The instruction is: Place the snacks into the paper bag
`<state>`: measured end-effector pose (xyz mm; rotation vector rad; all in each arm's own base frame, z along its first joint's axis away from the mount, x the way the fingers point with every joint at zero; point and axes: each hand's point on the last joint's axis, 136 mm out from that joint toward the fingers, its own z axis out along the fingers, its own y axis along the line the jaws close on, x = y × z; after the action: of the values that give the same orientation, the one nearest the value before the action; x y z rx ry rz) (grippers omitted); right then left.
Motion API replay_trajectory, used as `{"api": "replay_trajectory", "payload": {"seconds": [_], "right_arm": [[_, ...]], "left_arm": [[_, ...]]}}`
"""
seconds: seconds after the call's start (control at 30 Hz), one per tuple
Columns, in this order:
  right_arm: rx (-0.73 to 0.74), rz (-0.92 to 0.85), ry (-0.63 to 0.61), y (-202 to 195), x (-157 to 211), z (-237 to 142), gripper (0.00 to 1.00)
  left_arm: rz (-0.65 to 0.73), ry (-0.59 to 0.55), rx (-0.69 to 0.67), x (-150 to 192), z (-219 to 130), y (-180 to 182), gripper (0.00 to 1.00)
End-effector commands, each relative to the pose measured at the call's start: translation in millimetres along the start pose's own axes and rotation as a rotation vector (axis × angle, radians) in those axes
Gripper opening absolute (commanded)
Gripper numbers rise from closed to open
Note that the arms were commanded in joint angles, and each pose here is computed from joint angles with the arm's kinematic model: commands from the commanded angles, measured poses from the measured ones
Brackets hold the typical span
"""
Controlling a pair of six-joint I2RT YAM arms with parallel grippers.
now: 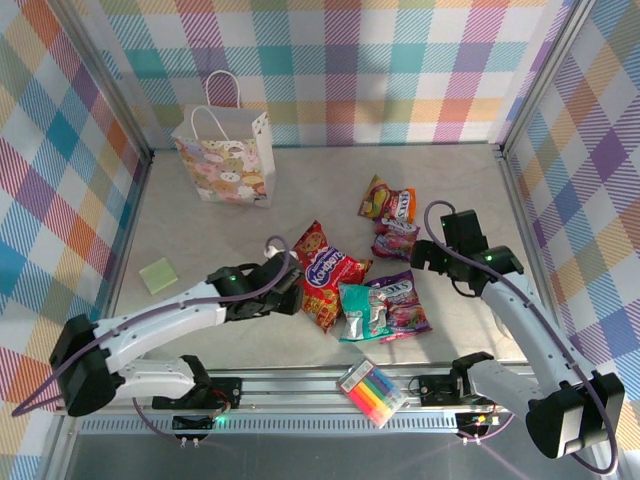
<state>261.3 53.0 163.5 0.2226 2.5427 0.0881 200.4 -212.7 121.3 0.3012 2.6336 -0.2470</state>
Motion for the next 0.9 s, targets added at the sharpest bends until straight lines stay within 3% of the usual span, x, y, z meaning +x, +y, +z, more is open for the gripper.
{"api": "replay_trajectory", "payload": {"seconds": [0.0,0.23,0.47,0.87], "right_arm": [[0.001,0.015,0.026,0.8,7.9,2.7,1.0],[0.005,0.007,0.011,1.3,5.5,6.0,1.0],[-0.015,0.0,0.072,10.4,9.2,20.2,1.0],[-0.024,0.008,0.095,12.6,12.9,22.0,0.99]], "left_arm": [[-0.02,0.039,0.008,5.6,8.1,-15.3,0.48],[0.026,0.183,-0.033,24.5,47.5,-29.3,0.47],[0.046,0.2,-0.061,10.4,74.0,-41.1,0.47],[-0.005,0.209,-0.17,-39.3,121.6,-16.2,0.48]]}}
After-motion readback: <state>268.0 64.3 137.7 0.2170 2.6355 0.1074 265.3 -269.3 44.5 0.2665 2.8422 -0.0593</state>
